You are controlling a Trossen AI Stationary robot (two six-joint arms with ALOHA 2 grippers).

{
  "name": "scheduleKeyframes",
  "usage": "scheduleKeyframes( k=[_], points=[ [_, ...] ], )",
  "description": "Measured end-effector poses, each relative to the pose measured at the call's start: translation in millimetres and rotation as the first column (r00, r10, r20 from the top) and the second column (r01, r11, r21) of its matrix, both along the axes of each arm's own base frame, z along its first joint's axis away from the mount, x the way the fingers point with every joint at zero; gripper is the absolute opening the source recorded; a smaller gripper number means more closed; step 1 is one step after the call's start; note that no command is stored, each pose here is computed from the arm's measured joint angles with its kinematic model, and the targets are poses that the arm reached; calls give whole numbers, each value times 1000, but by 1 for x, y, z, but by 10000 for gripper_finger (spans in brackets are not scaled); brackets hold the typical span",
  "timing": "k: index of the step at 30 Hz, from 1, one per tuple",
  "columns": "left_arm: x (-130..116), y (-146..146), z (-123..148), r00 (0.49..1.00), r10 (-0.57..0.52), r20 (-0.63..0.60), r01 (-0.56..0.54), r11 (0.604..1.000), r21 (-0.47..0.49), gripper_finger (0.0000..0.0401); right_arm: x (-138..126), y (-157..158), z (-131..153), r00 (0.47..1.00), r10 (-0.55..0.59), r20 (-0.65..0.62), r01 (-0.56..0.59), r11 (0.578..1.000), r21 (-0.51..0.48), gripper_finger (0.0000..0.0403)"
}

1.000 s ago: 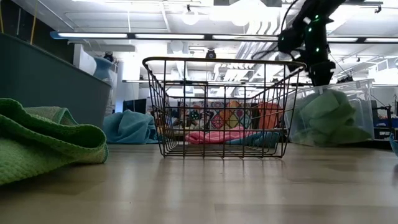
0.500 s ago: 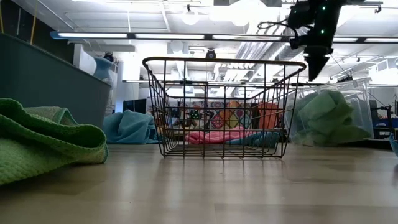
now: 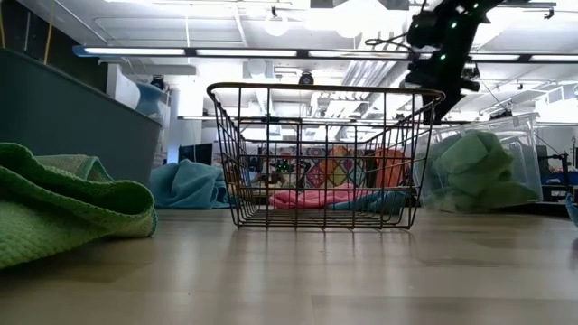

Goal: Sort microfiber towel by color & place in baskets
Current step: Adjust the transparent bin on the table

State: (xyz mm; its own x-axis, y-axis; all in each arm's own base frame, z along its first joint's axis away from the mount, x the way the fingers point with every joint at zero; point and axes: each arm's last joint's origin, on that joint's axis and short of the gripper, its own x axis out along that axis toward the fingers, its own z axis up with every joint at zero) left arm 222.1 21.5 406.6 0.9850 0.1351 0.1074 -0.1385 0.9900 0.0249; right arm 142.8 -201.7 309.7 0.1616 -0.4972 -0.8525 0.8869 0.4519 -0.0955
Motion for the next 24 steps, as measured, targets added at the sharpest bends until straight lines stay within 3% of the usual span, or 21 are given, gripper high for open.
scheduleKeyframes(
  k=[2, 4, 8, 13, 20, 24],
  points=[
    [0, 0, 0, 1000, 0, 0, 0, 1000, -3, 188, 5, -8, -5, 999, -47, 9, 47, 999, -20, 54],
    [0, 0, 0, 1000, -2, 3, 2, 1000, -18, 188, 7, -16, -9, 996, -93, 2, 93, 995, -46, 16],
    [0, 0, 0, 1000, -5, 6, 5, 999, -44, 188, 10, -29, -19, 983, -182, -13, 181, 982, -55, 18],
    [0, 0, 0, 1000, -6, 7, 7, 999, -54, 188, 18, -39, -39, 985, -169, -45, 170, 985, 19, 7],
    [0, 0, 0, 1000, -6, 7, 6, 999, -53, 188, 32, -44, -51, 986, -161, -37, 162, 986, 29, 2],
    [0, 0, 0, 1000, -6, 7, 6, 999, -53, 188, 36, -45, -54, 986, -165, 21, 164, 984, 66, 1]
  ],
)
